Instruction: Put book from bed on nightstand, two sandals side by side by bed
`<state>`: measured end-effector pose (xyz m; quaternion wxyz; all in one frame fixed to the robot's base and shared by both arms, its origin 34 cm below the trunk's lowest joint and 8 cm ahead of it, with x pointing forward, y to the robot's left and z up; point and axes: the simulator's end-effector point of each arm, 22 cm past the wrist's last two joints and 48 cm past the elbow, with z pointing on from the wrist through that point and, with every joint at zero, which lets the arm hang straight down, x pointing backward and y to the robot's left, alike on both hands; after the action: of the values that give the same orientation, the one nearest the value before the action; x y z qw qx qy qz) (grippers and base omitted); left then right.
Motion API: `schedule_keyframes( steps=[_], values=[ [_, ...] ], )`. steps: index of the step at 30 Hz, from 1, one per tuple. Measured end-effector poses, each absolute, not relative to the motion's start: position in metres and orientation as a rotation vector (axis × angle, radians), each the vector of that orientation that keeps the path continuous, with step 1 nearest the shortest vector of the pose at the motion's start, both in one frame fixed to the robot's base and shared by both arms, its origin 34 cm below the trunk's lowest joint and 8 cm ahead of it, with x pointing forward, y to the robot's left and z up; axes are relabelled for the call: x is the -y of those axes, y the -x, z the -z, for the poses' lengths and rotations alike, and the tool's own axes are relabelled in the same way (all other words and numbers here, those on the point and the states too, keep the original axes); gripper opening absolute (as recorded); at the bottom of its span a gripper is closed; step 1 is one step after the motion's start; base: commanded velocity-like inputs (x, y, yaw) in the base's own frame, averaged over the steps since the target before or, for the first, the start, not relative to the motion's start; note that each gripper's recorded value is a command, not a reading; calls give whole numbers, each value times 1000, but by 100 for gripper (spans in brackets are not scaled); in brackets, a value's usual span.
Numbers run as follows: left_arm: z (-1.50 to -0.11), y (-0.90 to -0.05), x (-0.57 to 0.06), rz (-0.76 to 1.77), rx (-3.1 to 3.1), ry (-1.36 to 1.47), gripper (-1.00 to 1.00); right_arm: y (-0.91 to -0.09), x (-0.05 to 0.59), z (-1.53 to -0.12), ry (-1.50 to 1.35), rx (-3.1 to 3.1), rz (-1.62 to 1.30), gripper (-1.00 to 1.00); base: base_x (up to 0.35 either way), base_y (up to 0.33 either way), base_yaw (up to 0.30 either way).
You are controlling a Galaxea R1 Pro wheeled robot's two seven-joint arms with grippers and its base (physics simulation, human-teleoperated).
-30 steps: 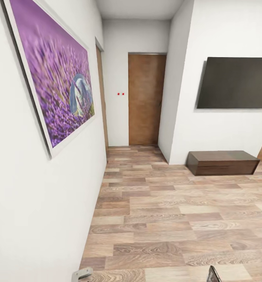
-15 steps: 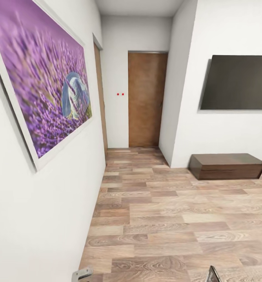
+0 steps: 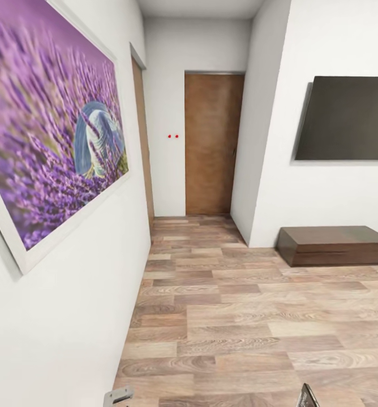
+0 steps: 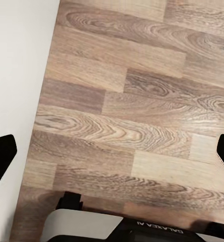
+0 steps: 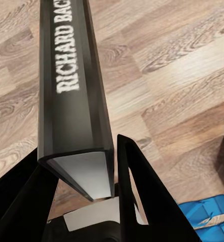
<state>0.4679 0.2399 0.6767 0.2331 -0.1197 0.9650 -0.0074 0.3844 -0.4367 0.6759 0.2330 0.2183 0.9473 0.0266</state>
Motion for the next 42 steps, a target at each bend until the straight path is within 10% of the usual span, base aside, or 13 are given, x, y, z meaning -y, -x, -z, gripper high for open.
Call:
schedule_keyframes(
  steps=[42],
  values=[
    [-677,-468,-240,21,-2651,328,100,-385,437,-676,-601,-2601,-74,-100,333,0,-84]
  ],
)
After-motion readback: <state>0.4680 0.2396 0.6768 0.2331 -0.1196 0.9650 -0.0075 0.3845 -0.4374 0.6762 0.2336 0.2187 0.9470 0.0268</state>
